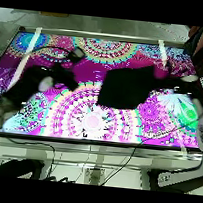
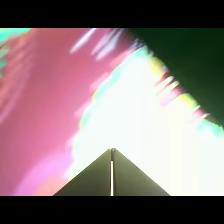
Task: Fold the clothes and pants, and hang the long-sleeved shirts on hangers.
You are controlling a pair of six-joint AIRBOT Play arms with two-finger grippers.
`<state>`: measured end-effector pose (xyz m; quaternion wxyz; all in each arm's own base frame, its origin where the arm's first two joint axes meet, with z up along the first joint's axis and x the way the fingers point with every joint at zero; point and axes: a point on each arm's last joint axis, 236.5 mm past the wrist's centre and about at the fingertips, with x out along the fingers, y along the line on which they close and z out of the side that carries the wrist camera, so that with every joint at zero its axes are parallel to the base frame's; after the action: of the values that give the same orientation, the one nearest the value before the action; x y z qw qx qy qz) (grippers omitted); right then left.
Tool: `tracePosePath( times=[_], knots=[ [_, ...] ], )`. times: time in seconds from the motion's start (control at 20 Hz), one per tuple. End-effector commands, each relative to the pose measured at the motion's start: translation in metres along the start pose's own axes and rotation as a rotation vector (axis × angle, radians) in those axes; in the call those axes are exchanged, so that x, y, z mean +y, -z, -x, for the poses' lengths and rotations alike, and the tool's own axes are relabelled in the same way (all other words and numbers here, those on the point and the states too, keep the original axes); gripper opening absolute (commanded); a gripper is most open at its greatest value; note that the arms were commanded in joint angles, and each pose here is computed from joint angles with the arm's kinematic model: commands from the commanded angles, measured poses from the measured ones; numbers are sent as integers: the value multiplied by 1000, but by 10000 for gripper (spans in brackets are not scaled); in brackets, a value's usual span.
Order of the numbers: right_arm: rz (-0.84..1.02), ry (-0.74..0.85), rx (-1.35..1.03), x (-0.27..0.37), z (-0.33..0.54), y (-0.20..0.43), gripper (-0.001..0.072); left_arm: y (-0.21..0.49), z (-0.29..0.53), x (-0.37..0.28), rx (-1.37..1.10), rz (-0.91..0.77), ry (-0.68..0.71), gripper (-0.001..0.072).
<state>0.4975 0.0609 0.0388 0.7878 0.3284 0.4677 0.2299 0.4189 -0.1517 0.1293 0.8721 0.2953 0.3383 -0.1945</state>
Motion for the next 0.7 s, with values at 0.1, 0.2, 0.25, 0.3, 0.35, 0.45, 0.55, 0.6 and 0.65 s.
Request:
tracePosePath(
  times=[0.1, 0.2, 0.25, 0.3, 0.35, 0.45, 0.55, 0.6, 0.65],
  knots=[
    [-198, 443, -287, -108, 194, -33, 33, 98, 81, 94, 246, 394, -277, 20],
    [-363, 600, -375, -148, 262, -15, 33, 100, 93, 101, 225, 449, -300, 20],
    [-463, 656, -398, -163, 288, 0, 33, 99, 97, 101, 215, 451, -303, 20],
    [-582, 710, -386, -178, 308, 25, 33, 98, 98, 100, 211, 453, -299, 20],
    [-704, 758, -332, -188, 320, 55, 33, 97, 96, 97, 208, 461, -282, 20],
    [-842, 860, -171, -198, 334, 114, 33, 96, 94, 93, 208, 468, -265, 20],
    [-888, 899, -99, -201, 339, 138, 34, 96, 93, 92, 208, 469, -263, 20],
    [-888, 896, -100, -201, 338, 138, 81, 96, 93, 92, 208, 469, -263, 20],
    [-888, 892, -98, -200, 337, 138, 326, 96, 93, 92, 208, 469, -263, 20]
  ],
)
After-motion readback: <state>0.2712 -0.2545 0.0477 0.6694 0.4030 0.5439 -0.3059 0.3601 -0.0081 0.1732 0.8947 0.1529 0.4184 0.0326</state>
